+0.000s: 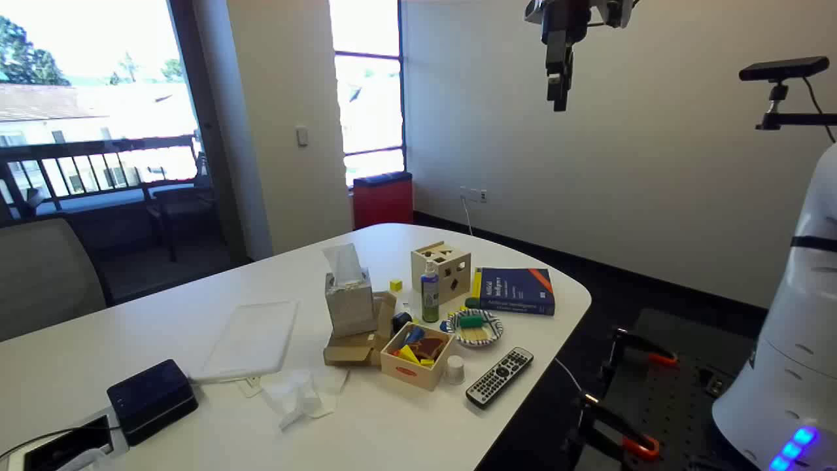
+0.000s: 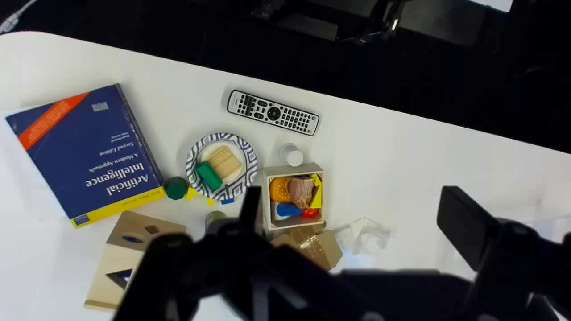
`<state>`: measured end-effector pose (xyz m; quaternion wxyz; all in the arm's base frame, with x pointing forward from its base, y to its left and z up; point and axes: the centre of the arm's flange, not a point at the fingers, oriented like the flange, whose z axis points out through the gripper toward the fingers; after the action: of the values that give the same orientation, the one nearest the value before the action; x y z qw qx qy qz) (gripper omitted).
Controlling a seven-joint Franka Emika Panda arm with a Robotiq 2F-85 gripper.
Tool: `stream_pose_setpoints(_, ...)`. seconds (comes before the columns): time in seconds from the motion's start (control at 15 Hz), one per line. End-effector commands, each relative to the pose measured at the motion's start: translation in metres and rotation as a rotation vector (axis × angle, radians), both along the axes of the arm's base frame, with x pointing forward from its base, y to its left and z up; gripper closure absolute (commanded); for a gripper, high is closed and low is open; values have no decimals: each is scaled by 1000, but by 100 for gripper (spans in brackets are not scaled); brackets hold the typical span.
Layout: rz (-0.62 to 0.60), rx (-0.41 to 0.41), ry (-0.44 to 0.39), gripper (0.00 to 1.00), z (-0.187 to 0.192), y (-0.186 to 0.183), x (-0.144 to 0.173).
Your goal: Open the book
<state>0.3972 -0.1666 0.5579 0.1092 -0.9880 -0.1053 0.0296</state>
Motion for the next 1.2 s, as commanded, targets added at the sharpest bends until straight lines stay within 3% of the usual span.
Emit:
stream_pose_setpoints(0.0, 0, 0, 0, 0, 0, 0, 0)
stream_pose_setpoints(0.27, -4, -11, 13, 0, -12, -31, 37)
stream_pose_setpoints(0.53, 23, 5, 15, 0, -34, -98, 87)
stream_pose_setpoints(1.13, 136, 129, 105, 0, -142, -247, 156)
